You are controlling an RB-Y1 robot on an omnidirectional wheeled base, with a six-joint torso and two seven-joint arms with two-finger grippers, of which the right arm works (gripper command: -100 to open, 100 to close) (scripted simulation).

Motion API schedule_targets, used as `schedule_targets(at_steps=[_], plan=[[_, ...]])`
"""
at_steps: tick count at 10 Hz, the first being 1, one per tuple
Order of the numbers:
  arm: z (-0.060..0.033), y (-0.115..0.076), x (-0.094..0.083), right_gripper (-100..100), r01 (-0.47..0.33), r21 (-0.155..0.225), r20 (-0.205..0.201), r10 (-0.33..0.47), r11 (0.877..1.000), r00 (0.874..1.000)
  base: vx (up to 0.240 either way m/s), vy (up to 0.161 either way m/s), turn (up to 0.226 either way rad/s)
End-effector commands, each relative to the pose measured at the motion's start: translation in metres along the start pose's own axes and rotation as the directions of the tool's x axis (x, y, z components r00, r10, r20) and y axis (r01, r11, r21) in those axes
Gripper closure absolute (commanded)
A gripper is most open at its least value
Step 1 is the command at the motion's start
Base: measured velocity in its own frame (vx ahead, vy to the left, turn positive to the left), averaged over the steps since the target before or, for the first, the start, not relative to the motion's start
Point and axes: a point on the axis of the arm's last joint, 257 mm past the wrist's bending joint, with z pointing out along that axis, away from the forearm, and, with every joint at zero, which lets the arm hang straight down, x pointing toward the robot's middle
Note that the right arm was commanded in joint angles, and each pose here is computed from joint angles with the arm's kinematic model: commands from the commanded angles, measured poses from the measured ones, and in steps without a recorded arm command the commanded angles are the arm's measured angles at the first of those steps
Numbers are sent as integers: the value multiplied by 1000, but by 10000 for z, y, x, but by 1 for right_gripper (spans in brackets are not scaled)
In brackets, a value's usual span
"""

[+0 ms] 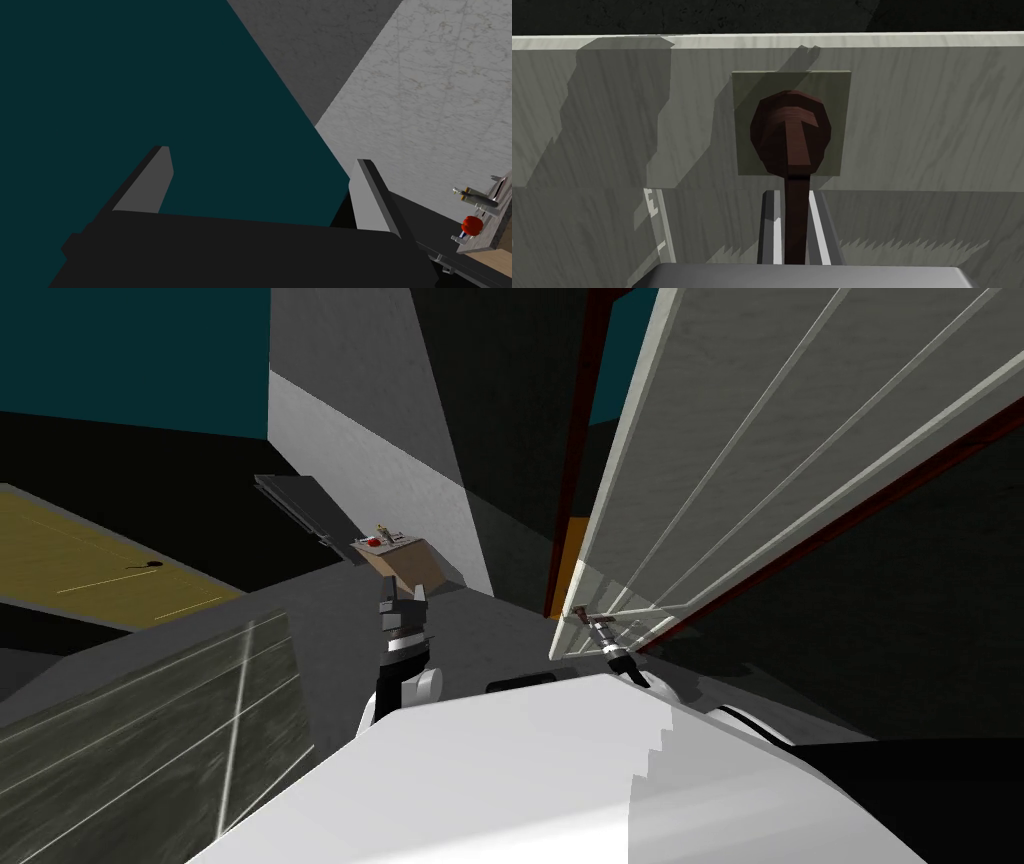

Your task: Pull the door open

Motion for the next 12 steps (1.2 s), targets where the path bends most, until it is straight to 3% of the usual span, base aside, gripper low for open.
schedule_targets(at_steps=[1, 3, 4, 7, 12], plan=[[74, -6, 45, 100, 0, 2, 3, 0, 1000, 1000, -254, -113, 126], [101, 0, 81, 100, -3, 1, -1, 3, 1000, 1000, -159, -71, 59], [-15, -27, 46, 100, -3, 5, -10, 3, 1000, 1000, -148, -30, 261], [-206, -21, -56, 100, -2, 3, -22, 2, 1000, 1000, -239, -64, 197], [-442, -3, -174, 100, -1, 2, -40, 1, 1000, 999, -164, -62, 138]])
